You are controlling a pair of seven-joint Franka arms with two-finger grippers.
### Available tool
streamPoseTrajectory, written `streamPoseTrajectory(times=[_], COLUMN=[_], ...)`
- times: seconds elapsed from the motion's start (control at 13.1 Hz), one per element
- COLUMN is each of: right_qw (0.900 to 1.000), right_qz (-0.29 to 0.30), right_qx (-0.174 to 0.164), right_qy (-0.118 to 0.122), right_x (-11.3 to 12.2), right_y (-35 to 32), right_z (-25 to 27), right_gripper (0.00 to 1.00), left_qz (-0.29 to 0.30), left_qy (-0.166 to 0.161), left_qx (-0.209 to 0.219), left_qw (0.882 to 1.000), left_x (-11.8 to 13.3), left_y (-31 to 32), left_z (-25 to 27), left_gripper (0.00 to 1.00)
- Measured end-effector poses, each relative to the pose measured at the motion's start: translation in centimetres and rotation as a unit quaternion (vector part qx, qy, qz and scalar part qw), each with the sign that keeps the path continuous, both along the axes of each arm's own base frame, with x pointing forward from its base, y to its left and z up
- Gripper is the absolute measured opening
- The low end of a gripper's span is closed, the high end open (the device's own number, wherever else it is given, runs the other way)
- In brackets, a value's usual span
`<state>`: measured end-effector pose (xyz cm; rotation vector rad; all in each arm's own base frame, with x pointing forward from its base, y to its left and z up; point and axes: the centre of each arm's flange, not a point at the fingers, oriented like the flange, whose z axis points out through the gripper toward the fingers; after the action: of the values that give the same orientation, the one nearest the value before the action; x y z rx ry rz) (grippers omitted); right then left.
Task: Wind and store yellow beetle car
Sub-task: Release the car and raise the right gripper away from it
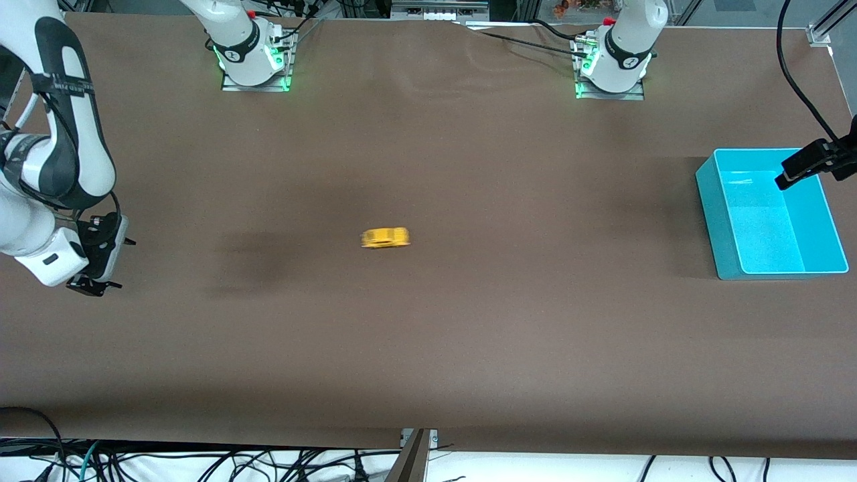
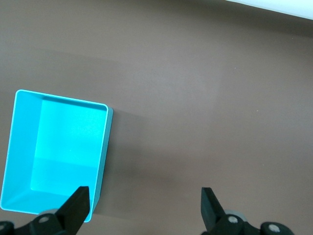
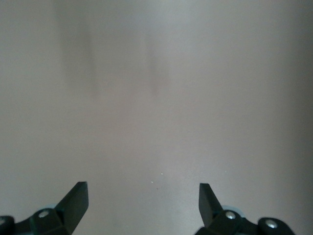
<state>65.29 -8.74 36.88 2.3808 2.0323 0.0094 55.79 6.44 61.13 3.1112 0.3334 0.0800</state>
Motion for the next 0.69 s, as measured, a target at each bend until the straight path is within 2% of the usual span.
streamPoseTrajectory(times=[0.15, 0.3, 0.46, 0.69], right_qw=[0.997, 0.987, 0.963, 0.913], right_qz=[-0.071, -0.159, -0.268, -0.404], right_qx=[0.008, 0.012, 0.013, 0.012], right_qy=[0.010, 0.026, 0.035, 0.045], right_x=[0.0, -0.1, -0.3, -0.9], right_y=[2.4, 4.4, 6.4, 9.4], right_z=[3.8, 7.7, 11.3, 14.6], right_gripper=[1.00, 1.00, 1.00, 1.00], left_qz=[-0.001, 0.002, 0.013, 0.051], left_qy=[0.001, 0.004, 0.018, 0.074], left_qx=[0.000, 0.000, -0.001, -0.009], left_qw=[1.000, 1.000, 1.000, 0.996], left_x=[0.1, 0.1, 0.2, -1.0], left_y=[-0.1, 0.1, 1.4, 3.0], left_z=[-0.1, -0.4, -1.3, -2.6], left_gripper=[1.00, 1.00, 1.00, 1.00])
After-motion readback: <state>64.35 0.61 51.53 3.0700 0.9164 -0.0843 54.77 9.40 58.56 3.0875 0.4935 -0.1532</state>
